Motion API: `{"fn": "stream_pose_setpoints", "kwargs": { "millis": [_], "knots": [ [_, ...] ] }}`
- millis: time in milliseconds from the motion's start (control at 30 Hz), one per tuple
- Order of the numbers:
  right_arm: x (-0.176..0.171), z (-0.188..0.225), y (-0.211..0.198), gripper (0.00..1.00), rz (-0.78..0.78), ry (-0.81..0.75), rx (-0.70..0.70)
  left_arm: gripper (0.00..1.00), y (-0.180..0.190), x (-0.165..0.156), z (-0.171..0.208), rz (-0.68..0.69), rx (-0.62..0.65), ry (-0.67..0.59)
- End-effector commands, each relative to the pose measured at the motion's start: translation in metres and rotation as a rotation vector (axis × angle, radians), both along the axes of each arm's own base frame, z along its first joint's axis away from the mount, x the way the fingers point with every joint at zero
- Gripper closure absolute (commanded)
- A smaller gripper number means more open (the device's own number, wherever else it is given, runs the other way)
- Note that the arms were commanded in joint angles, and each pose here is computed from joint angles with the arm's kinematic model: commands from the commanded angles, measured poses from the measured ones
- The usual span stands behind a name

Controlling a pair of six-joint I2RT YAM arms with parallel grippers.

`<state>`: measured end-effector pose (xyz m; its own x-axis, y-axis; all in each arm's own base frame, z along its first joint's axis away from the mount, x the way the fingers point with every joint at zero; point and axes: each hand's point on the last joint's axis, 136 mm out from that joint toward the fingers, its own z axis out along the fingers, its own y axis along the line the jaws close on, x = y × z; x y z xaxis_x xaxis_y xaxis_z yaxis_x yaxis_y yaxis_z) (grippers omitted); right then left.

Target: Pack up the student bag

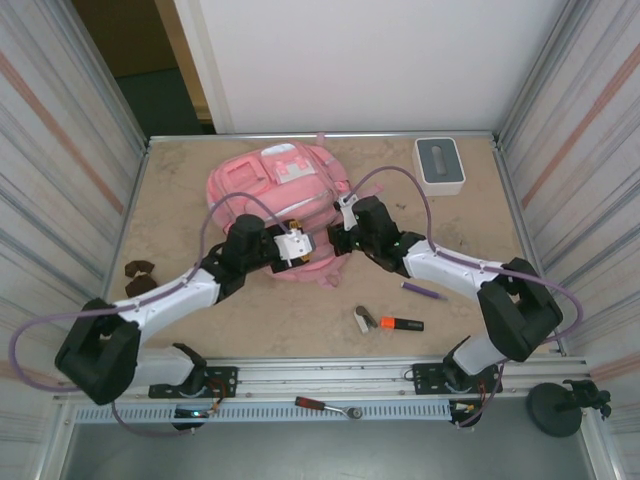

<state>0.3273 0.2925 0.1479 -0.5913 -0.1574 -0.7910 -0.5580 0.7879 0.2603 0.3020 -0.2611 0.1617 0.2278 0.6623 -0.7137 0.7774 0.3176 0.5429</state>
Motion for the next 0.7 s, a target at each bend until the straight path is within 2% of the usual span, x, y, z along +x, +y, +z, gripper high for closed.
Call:
{"fn": "stream_pose_setpoints", "kwargs": {
  "millis": [0, 133, 267, 333, 533, 667],
  "knots": [
    [-0.008, 0.042, 0.013, 1.0, 0.036, -0.071, 0.119, 0.43, 0.001, 0.021, -0.003, 0.054, 0.079, -0.042],
    [-0.018, 0.044, 0.016, 1.0, 0.058, -0.077, 0.128, 0.53, -0.001, 0.033, -0.008, 0.079, 0.095, -0.059],
    [-0.016, 0.032, 0.003, 1.0, 0.023, -0.075, 0.071, 0.81, 0.003, 0.032, -0.012, 0.074, 0.08, -0.048],
    [-0.011, 0.021, -0.009, 1.0, -0.017, -0.057, 0.017, 0.89, 0.008, 0.029, -0.009, 0.067, 0.048, -0.045],
    [0.015, -0.01, -0.055, 1.0, -0.172, -0.026, -0.105, 0.95, 0.036, 0.018, 0.025, 0.043, -0.192, -0.043],
    [0.029, -0.011, -0.065, 1.0, -0.222, -0.023, -0.098, 0.96, 0.06, 0.023, 0.032, 0.094, -0.262, -0.059]
  ]
}}
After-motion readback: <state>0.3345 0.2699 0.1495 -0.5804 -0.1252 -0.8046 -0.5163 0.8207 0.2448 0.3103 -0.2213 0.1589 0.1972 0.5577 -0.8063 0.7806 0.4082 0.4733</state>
